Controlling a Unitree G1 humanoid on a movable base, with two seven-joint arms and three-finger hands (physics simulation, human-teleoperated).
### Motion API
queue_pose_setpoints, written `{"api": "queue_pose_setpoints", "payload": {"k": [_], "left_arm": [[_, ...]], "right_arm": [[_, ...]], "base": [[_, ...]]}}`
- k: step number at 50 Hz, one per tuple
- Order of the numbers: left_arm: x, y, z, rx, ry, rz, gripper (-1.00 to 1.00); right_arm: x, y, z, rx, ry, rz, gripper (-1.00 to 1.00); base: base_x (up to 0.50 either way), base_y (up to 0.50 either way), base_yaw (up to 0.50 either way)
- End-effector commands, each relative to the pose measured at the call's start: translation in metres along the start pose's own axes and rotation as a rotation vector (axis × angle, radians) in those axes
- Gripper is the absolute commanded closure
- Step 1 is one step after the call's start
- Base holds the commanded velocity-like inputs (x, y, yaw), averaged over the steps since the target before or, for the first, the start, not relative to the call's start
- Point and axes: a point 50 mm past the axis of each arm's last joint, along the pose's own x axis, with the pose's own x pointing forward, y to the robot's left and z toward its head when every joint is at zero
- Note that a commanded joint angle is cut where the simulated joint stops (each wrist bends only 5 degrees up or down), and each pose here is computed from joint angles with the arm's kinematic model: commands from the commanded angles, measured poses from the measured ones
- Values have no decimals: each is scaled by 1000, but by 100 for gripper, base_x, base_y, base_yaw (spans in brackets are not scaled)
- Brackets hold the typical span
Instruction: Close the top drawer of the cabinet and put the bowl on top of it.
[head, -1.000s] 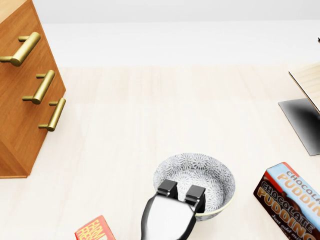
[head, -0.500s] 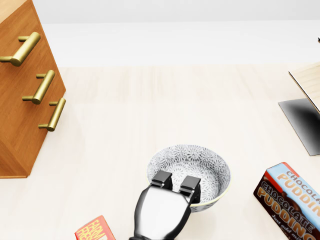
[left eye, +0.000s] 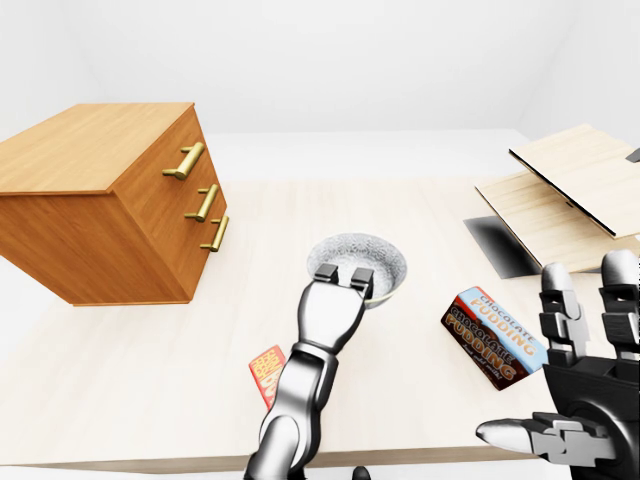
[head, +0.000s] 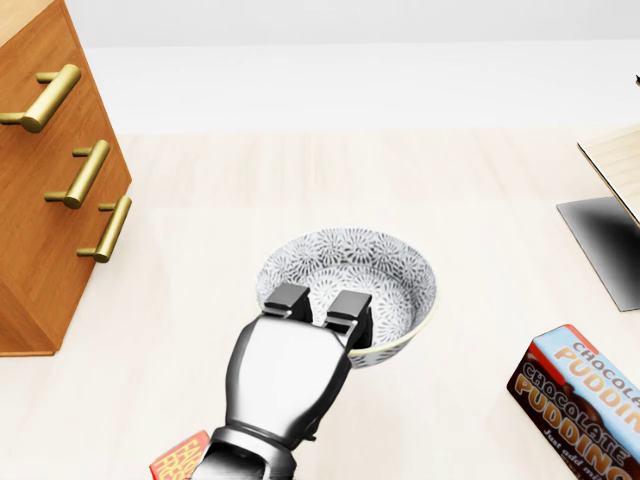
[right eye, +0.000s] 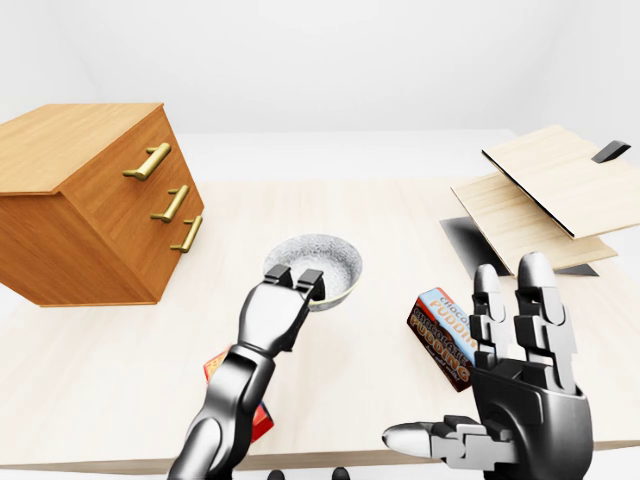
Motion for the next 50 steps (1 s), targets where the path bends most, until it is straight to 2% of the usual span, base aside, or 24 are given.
{"api": "queue_pose_setpoints", "payload": {"k": [1, 5, 16, 18, 22, 24, 28, 40, 43, 50], "left_arm": [[6, 36, -8, 21, 35, 68, 100], [8, 50, -6, 5, 29, 82, 100], [10, 88, -9, 38, 53, 143, 100], [8, 105, -11, 64, 72, 193, 100], [5, 125, -14, 94, 108, 216, 100], [3, 145, -15, 124, 137, 253, 100], [1, 164, -16, 150, 162, 311, 100], [1, 195, -16, 196, 173, 444, 100], [2, 212, -18, 231, 182, 507, 100], [3, 228, -25, 269, 186, 553, 100]], "right_arm": [[1, 2, -1, -2, 4, 5, -100], [1, 2, -2, -3, 5, 5, -100], [0, 1, -1, -3, 2, 2, -100], [-1, 0, 0, -2, 0, 1, -100], [0, 0, -1, -2, 2, 1, -100], [0, 0, 0, -3, 2, 2, -100], [-1, 1, 0, -3, 2, 2, -100], [-1, 1, 0, -2, 0, 3, -100], [-1, 1, 0, -2, 1, 4, -100], [-1, 2, 0, -2, 2, 5, -100]], "base": [[0, 0, 0], [0, 0, 0], [0, 0, 0], [0, 0, 0], [0, 0, 0], [0, 0, 0], [0, 0, 0], [0, 0, 0], [0, 0, 0], [0, 0, 0]]}}
